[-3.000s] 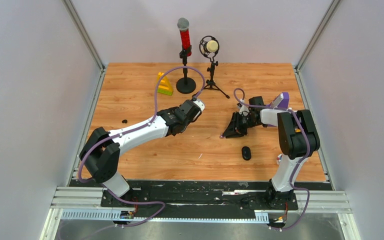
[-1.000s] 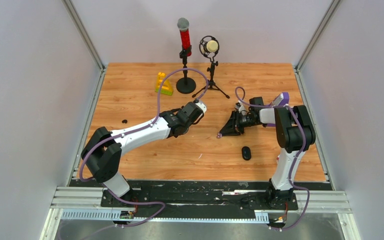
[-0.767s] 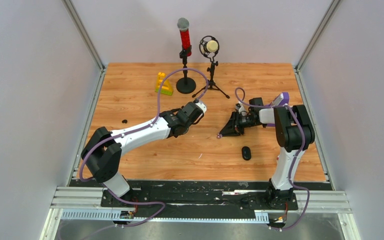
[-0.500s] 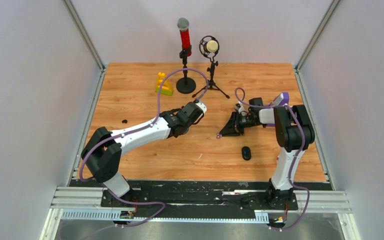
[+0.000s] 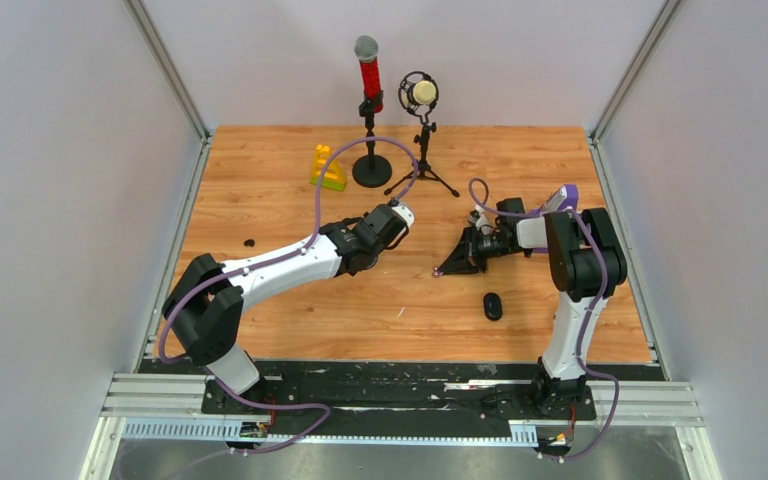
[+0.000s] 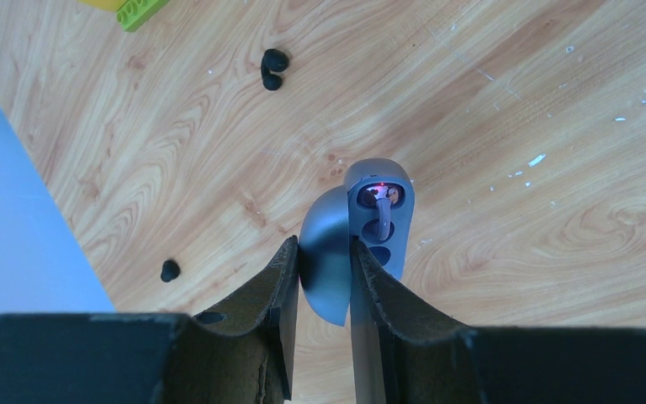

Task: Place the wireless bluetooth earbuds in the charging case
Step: Pick up the earbud from the center of the board.

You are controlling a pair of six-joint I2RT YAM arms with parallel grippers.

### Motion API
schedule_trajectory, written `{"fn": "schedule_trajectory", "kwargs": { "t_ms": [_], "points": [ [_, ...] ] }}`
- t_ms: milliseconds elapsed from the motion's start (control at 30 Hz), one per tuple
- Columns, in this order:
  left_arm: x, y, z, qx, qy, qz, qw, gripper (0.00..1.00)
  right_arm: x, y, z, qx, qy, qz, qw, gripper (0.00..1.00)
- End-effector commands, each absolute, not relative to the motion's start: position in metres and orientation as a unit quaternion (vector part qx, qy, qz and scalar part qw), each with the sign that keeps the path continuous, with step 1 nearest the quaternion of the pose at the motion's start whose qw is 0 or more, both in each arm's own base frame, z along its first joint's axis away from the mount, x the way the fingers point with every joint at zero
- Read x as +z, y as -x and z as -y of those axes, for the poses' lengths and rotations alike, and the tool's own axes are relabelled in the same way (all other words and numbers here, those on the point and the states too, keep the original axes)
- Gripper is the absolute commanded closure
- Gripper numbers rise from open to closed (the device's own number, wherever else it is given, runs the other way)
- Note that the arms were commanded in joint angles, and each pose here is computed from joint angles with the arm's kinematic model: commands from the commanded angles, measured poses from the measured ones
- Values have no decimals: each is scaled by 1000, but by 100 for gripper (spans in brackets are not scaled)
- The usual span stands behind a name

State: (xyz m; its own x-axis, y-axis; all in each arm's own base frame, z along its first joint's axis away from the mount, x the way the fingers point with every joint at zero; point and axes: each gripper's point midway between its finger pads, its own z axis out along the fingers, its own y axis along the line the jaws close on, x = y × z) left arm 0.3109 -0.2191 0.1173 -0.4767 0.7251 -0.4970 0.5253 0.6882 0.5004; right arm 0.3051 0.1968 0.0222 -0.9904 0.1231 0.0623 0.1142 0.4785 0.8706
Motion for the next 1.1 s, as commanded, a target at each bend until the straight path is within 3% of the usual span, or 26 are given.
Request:
{"fn": "schedule_trajectory", "kwargs": {
  "t_ms": [0, 367, 700, 867, 1067],
  "points": [
    [128, -317, 225, 137, -357, -843, 379, 100, 34, -309, -201, 522, -51, -851, 20, 89],
    [131, -323, 225, 149, -337, -844, 389, 100, 59, -319, -202, 533, -25, -845, 43, 96],
    [151, -376, 214, 198, -227, -877, 376, 100, 123, -369, -194, 490, 2, -857, 158, 95],
    [196, -405, 211, 171, -145, -891, 394, 100, 154, -397, -196, 482, 2, -852, 205, 95],
    [194, -396, 227, 97, -84, -920, 370, 100, 183, -408, -209, 493, 20, -834, 245, 95]
  ]
}}
